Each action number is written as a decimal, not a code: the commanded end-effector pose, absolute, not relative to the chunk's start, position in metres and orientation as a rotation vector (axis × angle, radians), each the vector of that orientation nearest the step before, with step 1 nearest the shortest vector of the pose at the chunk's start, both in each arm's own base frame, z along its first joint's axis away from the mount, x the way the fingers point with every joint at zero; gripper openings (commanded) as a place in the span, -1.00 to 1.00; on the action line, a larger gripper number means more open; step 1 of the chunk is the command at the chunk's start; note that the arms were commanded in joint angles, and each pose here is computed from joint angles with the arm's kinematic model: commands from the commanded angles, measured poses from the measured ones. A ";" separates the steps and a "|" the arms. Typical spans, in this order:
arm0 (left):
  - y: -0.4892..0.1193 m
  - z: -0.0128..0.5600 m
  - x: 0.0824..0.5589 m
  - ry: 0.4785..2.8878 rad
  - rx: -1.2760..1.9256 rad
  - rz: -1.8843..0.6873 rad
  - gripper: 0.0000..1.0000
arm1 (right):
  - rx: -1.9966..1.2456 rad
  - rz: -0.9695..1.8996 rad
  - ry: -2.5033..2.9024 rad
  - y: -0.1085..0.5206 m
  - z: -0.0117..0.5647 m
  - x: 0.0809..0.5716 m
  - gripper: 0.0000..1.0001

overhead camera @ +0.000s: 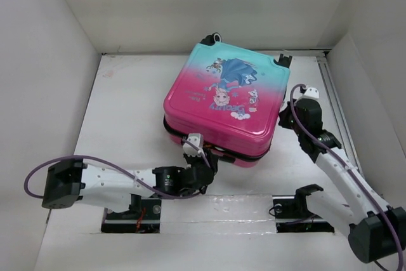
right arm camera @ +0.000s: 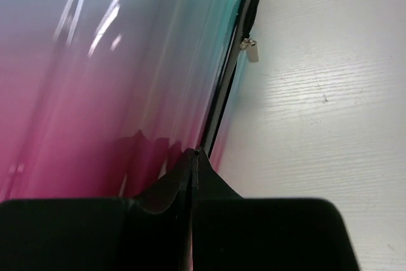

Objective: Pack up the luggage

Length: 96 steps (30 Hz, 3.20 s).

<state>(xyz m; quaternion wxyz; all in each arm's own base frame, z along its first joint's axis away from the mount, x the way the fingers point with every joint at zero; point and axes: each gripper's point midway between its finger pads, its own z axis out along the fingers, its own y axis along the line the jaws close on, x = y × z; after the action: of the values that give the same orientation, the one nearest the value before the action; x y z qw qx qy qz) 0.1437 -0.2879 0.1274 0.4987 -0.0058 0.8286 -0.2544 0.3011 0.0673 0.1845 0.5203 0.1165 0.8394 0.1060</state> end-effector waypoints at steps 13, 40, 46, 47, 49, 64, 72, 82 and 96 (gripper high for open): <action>-0.293 0.171 0.229 1.851 -0.166 -0.561 -0.35 | 0.006 0.615 1.890 0.159 0.257 0.373 -1.00; -0.082 0.247 0.312 1.533 -0.828 -0.671 0.99 | -0.039 0.675 1.881 0.145 0.187 0.248 0.09; -0.052 0.199 0.322 1.552 -0.857 -0.829 0.51 | -0.076 0.716 1.859 0.150 0.193 0.238 -0.34; -0.054 0.195 0.323 1.565 -0.842 -0.853 0.36 | -0.075 0.714 1.870 0.150 0.190 0.237 -0.34; -0.059 0.185 0.327 1.598 -0.836 -0.892 0.06 | -0.071 0.702 1.878 0.149 0.188 0.236 -0.36; -0.126 0.141 0.241 1.825 -0.440 -0.861 -0.46 | -0.128 0.655 1.908 0.157 0.155 0.259 -0.12; -0.148 0.127 0.236 1.858 -0.256 -0.928 -0.43 | -0.276 0.803 1.931 0.204 0.149 0.276 -0.18; -0.151 0.216 0.276 1.631 -0.211 -0.903 -0.43 | -0.306 0.876 1.907 0.241 0.173 0.328 -0.25; -0.238 0.261 0.283 1.654 -0.243 -0.765 -0.37 | -0.169 0.722 1.887 0.182 0.161 0.275 -0.09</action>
<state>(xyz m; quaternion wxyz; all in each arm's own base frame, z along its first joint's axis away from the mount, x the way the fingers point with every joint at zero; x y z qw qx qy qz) 0.2794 -0.2602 0.2827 0.6058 -0.0522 0.7056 -0.3639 0.2722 0.1930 0.1653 0.5123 -0.0961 0.7887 0.3259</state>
